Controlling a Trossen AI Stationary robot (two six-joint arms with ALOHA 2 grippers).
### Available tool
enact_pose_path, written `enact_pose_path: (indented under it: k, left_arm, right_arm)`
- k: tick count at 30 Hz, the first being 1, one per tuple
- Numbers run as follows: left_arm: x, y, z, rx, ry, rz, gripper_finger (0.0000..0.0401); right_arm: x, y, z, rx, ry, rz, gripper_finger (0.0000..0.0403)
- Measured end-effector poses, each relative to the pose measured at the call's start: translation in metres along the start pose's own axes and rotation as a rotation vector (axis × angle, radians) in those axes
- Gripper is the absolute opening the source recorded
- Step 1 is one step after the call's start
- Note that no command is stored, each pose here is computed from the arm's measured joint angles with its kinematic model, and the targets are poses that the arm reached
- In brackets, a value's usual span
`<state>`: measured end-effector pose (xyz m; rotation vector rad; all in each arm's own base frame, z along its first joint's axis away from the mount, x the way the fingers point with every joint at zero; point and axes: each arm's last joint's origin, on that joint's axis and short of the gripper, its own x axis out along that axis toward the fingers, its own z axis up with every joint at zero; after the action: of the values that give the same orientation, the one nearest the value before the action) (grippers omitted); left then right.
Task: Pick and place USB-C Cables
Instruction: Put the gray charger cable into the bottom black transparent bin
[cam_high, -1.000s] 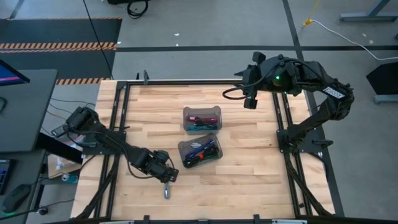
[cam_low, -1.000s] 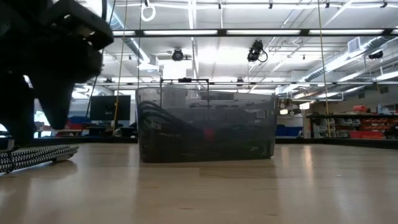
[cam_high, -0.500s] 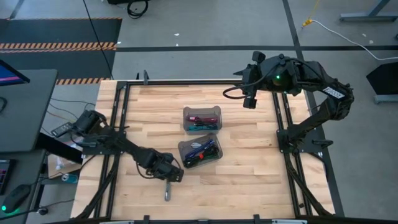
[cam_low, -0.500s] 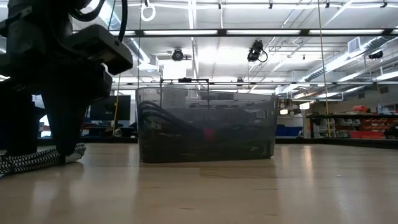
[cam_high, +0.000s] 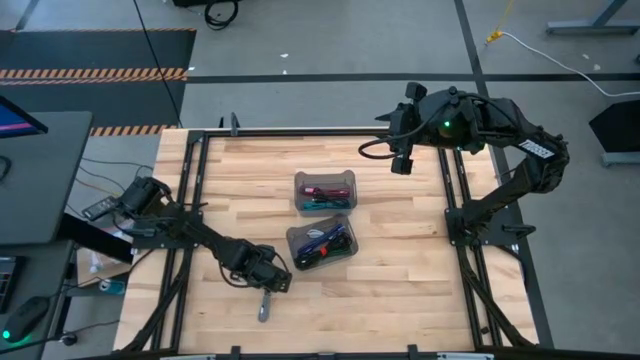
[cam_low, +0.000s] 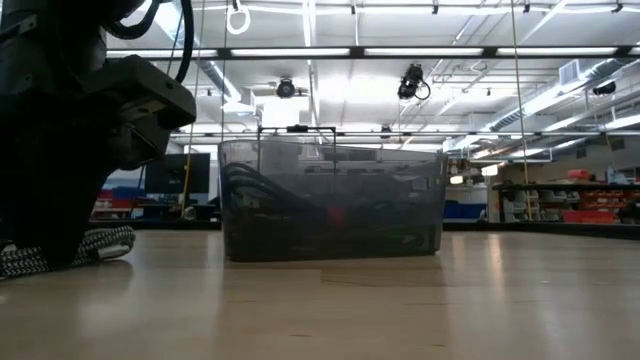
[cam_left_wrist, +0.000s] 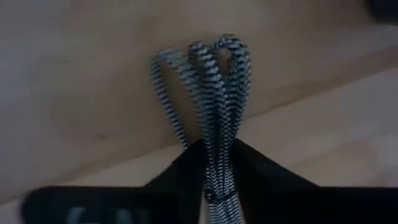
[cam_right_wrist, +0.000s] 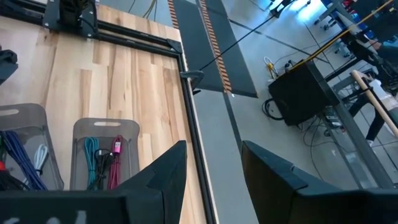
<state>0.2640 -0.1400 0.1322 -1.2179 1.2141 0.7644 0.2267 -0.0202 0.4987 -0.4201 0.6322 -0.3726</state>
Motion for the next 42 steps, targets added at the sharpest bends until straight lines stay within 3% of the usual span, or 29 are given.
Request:
enact_pose_path:
  k: [3,9,13,19,29,36,42]
  left_arm:
    - [0.0,0.0,0.0,0.032,-0.007,0.002,0.0022]
    - [-0.003,-0.005,0.0,0.083,-0.051,-0.009,0.0019]
    - [-0.018,-0.012,-0.001,0.14,-0.087,0.095,0.0019]
    - [-0.065,-0.032,-0.007,0.209,-0.113,0.231,0.0019]
    - [-0.156,-0.073,-0.006,0.322,-0.309,0.157,0.0019]
    - [-0.201,-0.073,0.022,0.444,-0.391,0.269,0.0019]
    - [-0.208,-0.079,0.064,0.566,-0.386,0.298,0.0019]
  right_arm:
    - [0.0,0.0,0.0,0.0,0.0,0.0,0.0159]
    - [0.0,0.0,0.0,0.0,0.0,0.0,0.0159]
    - [0.0,0.0,0.0,0.0,0.0,0.0,0.0159]
    - [0.0,0.0,0.0,0.001,0.0,0.0,0.0159]
    - [0.0,0.0,0.001,0.004,-0.007,-0.002,0.0159]
    - [0.0,0.0,0.001,0.004,-0.008,-0.003,0.0159]
    - [0.0,-0.001,0.002,0.018,-0.017,-0.005,0.0159]
